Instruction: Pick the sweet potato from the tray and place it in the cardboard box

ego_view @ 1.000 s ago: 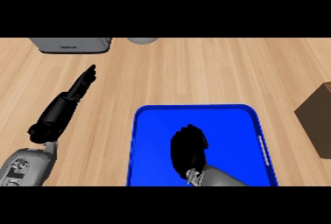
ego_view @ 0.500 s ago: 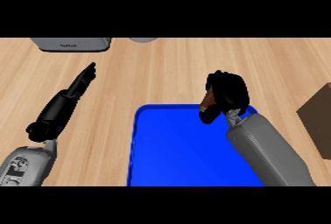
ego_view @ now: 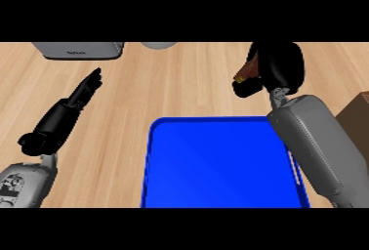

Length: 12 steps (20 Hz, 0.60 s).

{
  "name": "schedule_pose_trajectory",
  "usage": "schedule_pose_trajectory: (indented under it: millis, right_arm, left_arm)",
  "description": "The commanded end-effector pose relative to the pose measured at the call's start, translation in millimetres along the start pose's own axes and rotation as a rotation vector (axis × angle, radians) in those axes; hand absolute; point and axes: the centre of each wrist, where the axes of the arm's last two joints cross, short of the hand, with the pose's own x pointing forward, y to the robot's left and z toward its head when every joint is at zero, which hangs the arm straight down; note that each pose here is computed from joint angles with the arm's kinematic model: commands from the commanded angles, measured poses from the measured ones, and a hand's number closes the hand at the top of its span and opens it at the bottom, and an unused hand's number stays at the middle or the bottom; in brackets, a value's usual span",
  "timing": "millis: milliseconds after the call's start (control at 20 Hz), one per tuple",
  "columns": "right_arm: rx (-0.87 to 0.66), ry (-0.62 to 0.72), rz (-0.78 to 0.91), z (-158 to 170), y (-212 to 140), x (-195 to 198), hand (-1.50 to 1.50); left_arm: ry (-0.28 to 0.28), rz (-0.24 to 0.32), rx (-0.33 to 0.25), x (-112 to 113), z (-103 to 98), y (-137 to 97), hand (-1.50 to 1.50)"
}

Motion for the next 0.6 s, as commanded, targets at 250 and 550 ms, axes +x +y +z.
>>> schedule_pose_trajectory:
  millis: [250, 550]
  right_arm:
    - [-0.306, 0.383, -0.150, -14, -51, -48, 1.50]
    - [-0.362, 0.500, -0.172, -16, -91, -116, 1.50]
  left_arm:
    - [0.006, 0.009, 0.021, 0, 13, -16, 0.00]
    - [0.015, -0.003, 0.006, -7, 14, -16, 0.00]
